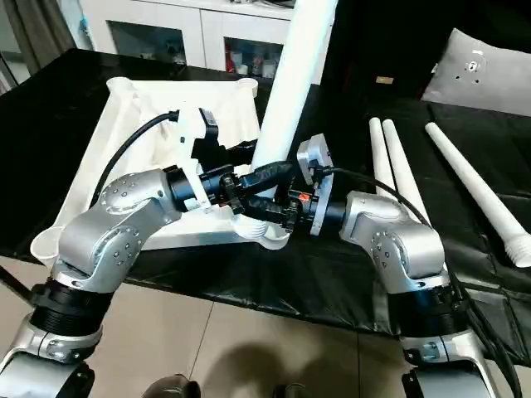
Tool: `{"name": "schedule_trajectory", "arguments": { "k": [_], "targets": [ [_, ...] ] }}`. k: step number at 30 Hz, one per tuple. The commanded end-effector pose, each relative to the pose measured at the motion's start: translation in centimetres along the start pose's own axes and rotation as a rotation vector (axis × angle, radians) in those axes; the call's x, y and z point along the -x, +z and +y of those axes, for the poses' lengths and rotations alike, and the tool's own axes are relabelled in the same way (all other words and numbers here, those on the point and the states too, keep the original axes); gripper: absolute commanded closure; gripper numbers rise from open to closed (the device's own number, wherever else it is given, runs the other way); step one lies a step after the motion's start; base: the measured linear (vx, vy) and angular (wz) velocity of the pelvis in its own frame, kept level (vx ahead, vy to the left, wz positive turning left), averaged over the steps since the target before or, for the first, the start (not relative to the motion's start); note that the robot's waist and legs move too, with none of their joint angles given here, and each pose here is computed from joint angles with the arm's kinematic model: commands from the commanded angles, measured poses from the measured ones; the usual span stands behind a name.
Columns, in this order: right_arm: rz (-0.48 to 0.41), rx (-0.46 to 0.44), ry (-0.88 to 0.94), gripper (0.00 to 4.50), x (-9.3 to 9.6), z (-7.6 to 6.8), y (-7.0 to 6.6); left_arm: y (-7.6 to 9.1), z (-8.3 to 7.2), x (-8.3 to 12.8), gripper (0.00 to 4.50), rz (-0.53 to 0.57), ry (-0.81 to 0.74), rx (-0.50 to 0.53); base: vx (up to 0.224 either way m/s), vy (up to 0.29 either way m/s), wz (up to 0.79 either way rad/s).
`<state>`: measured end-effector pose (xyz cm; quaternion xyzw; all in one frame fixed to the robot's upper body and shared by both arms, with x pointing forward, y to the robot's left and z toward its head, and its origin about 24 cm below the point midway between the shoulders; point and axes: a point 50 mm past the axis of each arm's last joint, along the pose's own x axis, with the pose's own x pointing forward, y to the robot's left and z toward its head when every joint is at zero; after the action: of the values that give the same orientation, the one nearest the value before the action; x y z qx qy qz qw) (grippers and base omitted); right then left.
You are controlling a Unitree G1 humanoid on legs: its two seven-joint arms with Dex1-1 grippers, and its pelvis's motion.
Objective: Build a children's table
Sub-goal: Insert table leg to table base
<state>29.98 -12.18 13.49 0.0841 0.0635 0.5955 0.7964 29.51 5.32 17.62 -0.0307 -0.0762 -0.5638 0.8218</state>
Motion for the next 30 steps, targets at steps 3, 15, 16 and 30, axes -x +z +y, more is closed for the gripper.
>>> {"name": "schedule_trajectory", "arguments": {
  "k": [3, 15, 16, 30],
  "targets": [
    [0.02, -0.007, -0.061, 2.49, 0.69, -0.79, -0.08, 0.59, -0.1, -0.01, 1.87, -0.016, -0.01, -0.006, 0.0, 0.0, 0.0],
    [0.05, 0.013, -0.076, 2.56, 0.71, -0.95, -0.39, 0.86, 0.73, 0.04, 0.9, -0.022, 0.072, -0.046, 0.0, 0.0, 0.0],
    [0.059, 0.019, -0.079, 2.56, 0.7, -0.96, -0.48, 1.13, 0.77, 0.01, 0.87, -0.045, 0.074, -0.032, 0.0, 0.0, 0.0],
    [0.085, 0.047, -0.078, 2.56, 0.53, -0.96, -0.7, 0.5, 0.27, -0.25, 1.92, -0.024, 0.054, -0.029, 0.0, 0.0, 0.0]
  ]
}}
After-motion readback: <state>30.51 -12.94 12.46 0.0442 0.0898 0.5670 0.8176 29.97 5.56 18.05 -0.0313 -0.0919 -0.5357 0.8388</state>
